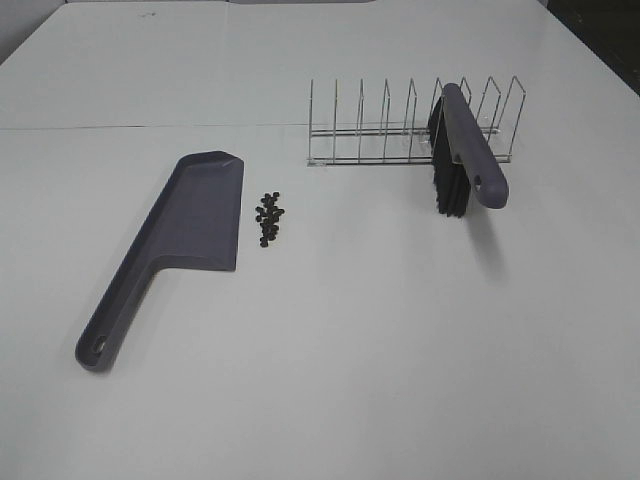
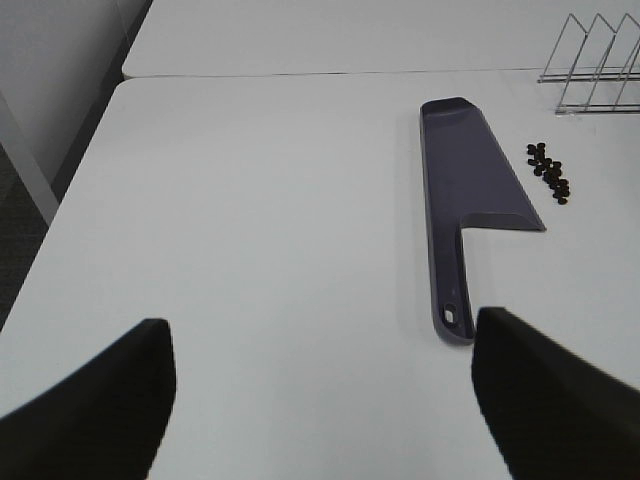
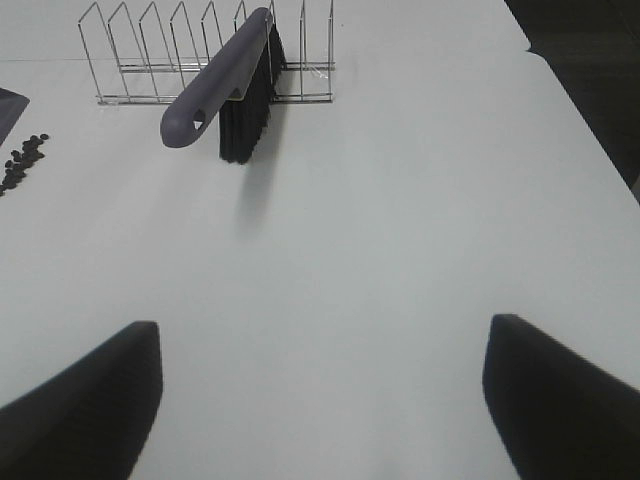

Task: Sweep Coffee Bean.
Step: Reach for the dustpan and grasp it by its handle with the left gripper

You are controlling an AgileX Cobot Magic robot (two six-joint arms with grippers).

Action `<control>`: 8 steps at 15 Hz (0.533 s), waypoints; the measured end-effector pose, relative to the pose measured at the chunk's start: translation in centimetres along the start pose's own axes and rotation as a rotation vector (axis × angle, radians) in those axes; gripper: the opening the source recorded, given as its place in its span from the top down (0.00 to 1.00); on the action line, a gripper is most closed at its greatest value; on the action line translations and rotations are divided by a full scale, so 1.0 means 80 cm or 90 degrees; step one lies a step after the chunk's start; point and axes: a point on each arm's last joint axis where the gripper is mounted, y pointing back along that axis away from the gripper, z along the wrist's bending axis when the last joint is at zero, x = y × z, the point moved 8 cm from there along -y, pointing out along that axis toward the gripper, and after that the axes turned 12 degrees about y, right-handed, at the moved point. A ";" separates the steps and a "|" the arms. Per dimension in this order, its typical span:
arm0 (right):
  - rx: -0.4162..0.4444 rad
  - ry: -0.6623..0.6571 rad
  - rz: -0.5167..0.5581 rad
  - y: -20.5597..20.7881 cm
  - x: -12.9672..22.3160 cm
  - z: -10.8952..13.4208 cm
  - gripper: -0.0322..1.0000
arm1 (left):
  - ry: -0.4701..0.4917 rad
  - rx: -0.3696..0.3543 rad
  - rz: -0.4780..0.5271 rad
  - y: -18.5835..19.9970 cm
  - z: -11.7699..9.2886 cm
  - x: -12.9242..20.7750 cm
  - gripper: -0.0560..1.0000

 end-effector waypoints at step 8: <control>0.000 0.000 0.000 0.000 0.000 0.000 0.22 | 0.014 -0.011 0.116 -0.074 -0.019 -0.041 0.23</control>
